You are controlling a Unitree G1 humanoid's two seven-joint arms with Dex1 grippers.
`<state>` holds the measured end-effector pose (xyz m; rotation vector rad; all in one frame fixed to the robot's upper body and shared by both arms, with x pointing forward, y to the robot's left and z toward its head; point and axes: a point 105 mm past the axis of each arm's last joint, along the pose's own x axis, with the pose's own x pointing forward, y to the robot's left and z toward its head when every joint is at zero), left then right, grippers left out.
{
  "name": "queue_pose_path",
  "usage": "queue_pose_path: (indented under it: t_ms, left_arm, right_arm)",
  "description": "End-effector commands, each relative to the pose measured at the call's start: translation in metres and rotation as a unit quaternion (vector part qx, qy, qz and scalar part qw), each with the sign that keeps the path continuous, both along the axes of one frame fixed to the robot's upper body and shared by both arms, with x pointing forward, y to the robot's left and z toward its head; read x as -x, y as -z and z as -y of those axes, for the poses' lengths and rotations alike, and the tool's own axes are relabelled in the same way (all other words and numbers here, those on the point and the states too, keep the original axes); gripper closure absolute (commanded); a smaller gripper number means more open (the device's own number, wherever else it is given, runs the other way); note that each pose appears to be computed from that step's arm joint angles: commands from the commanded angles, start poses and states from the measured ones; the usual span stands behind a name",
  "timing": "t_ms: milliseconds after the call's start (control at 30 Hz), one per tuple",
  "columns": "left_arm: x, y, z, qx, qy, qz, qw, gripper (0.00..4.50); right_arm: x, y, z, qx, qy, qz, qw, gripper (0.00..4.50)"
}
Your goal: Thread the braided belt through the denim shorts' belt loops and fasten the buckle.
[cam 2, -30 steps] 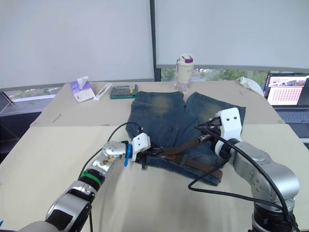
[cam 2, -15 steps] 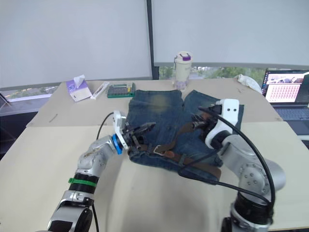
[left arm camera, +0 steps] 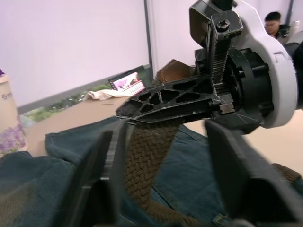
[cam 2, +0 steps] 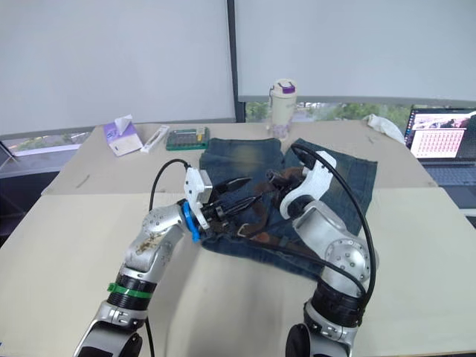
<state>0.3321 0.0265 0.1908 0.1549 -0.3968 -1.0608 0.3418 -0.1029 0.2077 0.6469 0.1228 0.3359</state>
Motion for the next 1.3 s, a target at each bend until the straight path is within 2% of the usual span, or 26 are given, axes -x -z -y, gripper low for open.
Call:
queue_pose_path:
  t_ms: [33, 67, 167, 200, 633, 967, 1033, 1067, 1100, 1267, 1300]
  left_arm:
    - [0.0, -0.002, 0.003, -0.021, -0.035, 0.064, 0.997, 0.28]
    - [-0.001, -0.001, 0.004, -0.025, -0.038, 0.072, 0.996, 0.03]
    - [-0.004, 0.001, 0.009, -0.038, -0.054, 0.105, 0.992, 0.03]
    - [-0.005, 0.002, 0.01, -0.042, -0.064, 0.117, 0.99, 0.26]
    - [-0.011, -0.002, 0.022, -0.034, -0.097, 0.179, 0.978, 4.48]
    - [-0.011, -0.003, 0.022, -0.032, -0.105, 0.191, 0.975, 4.48]
    - [-0.013, 0.0, 0.019, -0.046, -0.11, 0.198, 0.973, 4.48]
    - [-0.014, 0.002, 0.018, -0.053, -0.114, 0.2, 0.972, 4.5]
    - [-0.016, 0.005, 0.015, -0.066, -0.119, 0.2, 0.97, 4.5]
    - [-0.019, 0.018, 0.004, -0.139, -0.122, 0.232, 0.955, 4.5]
    - [-0.019, 0.021, 0.002, -0.152, -0.121, 0.237, 0.952, 4.5]
  right_arm:
    - [0.002, -0.024, -0.011, -0.038, -0.013, 0.037, 0.999, 4.5]
    - [0.002, -0.025, -0.012, -0.043, -0.014, 0.037, 0.998, 4.5]
    - [0.003, -0.029, -0.017, -0.062, -0.019, 0.035, 0.997, 4.5]
    - [0.003, -0.03, -0.019, -0.072, -0.019, 0.033, 0.997, 4.5]
    - [0.009, -0.03, -0.032, -0.112, -0.034, 0.008, 0.993, 4.5]
    - [0.013, -0.024, -0.04, -0.107, -0.048, -0.005, 0.993, 4.5]
    - [0.013, -0.023, -0.036, -0.085, -0.042, 0.004, 0.996, 4.5]
    - [0.014, -0.024, -0.035, -0.079, -0.044, 0.013, 0.996, 3.84]
    - [0.016, -0.027, -0.035, -0.078, -0.052, 0.026, 0.995, 3.63]
    - [0.019, -0.026, -0.013, -0.044, -0.032, 0.054, 0.997, 1.96]
    - [0.021, -0.027, -0.01, -0.045, -0.035, 0.06, 0.997, 1.96]
